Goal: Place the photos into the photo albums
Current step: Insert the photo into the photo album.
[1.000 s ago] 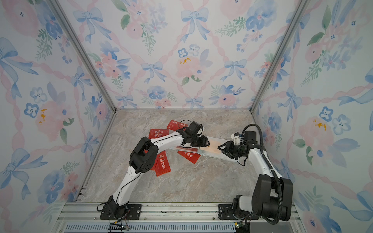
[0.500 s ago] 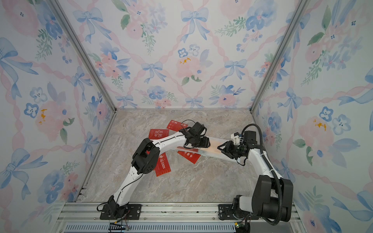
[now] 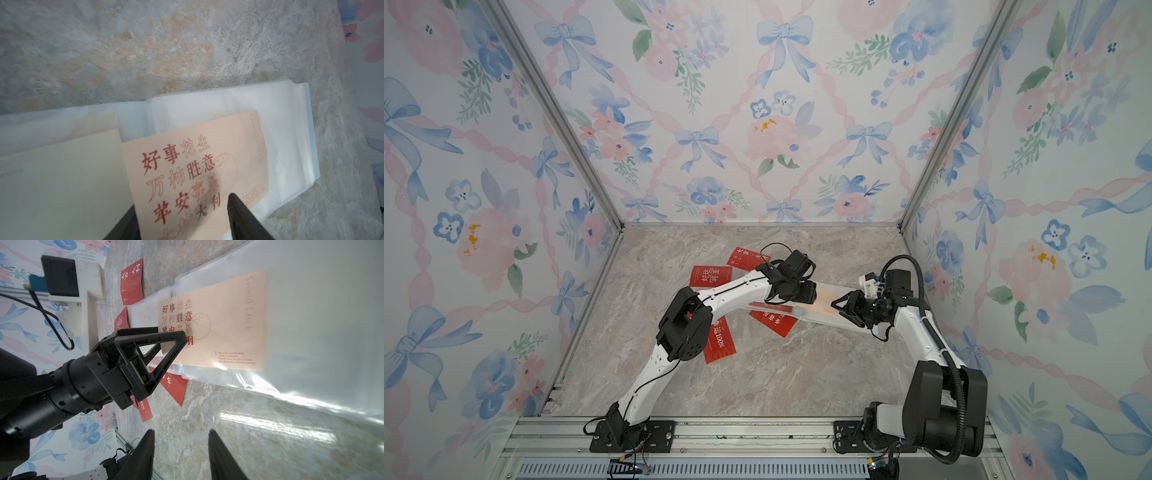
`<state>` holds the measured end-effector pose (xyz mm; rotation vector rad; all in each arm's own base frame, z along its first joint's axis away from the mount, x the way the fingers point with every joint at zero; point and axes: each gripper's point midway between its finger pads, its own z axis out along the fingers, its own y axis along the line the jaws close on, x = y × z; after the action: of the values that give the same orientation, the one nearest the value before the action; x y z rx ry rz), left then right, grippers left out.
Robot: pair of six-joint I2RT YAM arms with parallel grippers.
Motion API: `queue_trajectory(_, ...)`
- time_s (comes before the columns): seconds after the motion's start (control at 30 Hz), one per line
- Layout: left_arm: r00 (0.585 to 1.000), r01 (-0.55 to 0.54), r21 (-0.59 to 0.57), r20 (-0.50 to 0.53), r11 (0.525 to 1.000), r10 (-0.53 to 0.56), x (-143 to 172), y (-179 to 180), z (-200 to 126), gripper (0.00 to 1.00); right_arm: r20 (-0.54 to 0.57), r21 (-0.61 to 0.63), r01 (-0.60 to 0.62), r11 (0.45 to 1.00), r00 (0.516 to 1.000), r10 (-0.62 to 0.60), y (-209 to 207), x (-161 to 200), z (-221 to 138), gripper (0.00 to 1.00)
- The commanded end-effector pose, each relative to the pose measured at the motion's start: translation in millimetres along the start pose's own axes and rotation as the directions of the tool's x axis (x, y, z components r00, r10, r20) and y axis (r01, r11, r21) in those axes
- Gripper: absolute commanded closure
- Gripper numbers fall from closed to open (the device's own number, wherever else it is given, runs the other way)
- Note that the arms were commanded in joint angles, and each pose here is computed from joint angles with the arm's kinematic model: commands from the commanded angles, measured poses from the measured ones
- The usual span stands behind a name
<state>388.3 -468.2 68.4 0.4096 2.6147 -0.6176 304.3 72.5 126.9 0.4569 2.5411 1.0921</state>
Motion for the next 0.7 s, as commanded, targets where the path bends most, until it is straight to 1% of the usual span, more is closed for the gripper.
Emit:
queue_trajectory(0.0, 0.999, -0.029, -0.031, -0.025, 0.999, 0.028, 7, 2, 9, 0.37, -0.017, 0.010, 0.006, 1.000, 1.000, -0.006, 0, 6, 0, 0.57)
queue_trajectory(0.07, 0.999, -0.028, -0.025, -0.030, 0.999, 0.028, 7, 0, 14, 0.38, -0.016, 0.009, 0.007, 1.000, 1.000, -0.006, 0, 6, 0, 0.57)
queue_trajectory(0.2, 0.999, -0.042, -0.037, -0.033, 0.998, 0.040, 7, -4, 19, 0.47, -0.016, 0.010, 0.005, 1.000, 1.000, -0.005, 0, 6, 0, 0.57)
queue_trajectory(0.5, 0.997, -0.061, -0.086, -0.062, 0.994, 0.056, 19, 4, 35, 0.48, -0.011, 0.006, 0.008, 1.000, 1.000, -0.008, 3, 3, -1, 0.57)
queue_trajectory(0.6, 0.996, -0.080, -0.101, -0.051, 0.992, 0.075, 18, 0, 35, 0.47, -0.012, 0.003, 0.010, 1.000, 1.000, -0.010, 4, 3, -2, 0.57)
queue_trajectory(0.67, 0.996, -0.082, -0.108, -0.046, 0.991, 0.078, 17, 0, 33, 0.44, -0.012, 0.004, 0.012, 1.000, 1.000, -0.012, 5, 3, -2, 0.57)
